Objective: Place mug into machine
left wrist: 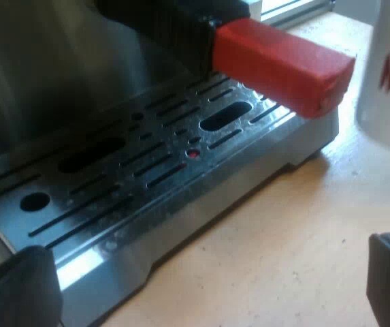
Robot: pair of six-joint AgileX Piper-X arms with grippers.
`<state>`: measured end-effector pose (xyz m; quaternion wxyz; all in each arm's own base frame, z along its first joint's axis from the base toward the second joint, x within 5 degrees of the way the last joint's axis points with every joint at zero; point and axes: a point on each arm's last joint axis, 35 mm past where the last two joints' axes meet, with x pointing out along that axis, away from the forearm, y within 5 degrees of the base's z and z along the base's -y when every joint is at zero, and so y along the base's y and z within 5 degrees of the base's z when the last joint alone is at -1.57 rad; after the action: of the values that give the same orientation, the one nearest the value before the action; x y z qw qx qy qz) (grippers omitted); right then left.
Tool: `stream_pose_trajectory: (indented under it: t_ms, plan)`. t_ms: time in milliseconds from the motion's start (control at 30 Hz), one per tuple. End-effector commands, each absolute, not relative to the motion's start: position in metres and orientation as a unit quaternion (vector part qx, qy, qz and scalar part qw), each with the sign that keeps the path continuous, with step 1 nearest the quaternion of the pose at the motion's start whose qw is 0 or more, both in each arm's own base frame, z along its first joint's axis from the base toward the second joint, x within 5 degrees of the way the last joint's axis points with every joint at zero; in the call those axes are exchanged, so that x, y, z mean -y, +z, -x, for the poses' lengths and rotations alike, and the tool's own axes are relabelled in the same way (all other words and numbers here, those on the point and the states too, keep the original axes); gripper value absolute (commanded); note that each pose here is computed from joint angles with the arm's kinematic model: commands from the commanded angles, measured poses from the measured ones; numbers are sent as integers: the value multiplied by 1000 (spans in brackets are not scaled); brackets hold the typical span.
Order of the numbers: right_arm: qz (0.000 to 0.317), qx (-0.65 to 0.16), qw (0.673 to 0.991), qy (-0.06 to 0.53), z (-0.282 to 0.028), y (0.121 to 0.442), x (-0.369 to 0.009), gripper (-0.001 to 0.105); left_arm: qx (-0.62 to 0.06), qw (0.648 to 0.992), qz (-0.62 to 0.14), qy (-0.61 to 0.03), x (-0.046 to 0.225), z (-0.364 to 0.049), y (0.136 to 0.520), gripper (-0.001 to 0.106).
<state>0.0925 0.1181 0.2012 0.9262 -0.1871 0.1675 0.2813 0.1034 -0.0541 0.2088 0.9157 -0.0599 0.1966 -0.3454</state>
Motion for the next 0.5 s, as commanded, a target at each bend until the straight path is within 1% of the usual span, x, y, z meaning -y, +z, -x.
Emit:
stream_pose_trajectory:
  t_ms: [33, 133, 267, 433, 500]
  plan:
    - [142, -118, 943, 278, -101, 217, -131, 0, -189, 918, 58, -344, 56, -108, 210, 93]
    - [133, -107, 945, 278, -107, 215, -141, 0, -202, 916, 57, -343, 57, -111, 204, 93]
    - [142, -117, 943, 278, -117, 213, -157, 0, -213, 914, 57, -341, 59, -116, 200, 93]
    - [145, -121, 942, 276, -127, 215, -172, 0, -216, 913, 57, -341, 60, -117, 199, 93]
    - [151, -128, 941, 276, -134, 210, -183, 0, -215, 913, 57, -341, 60, -117, 200, 93]
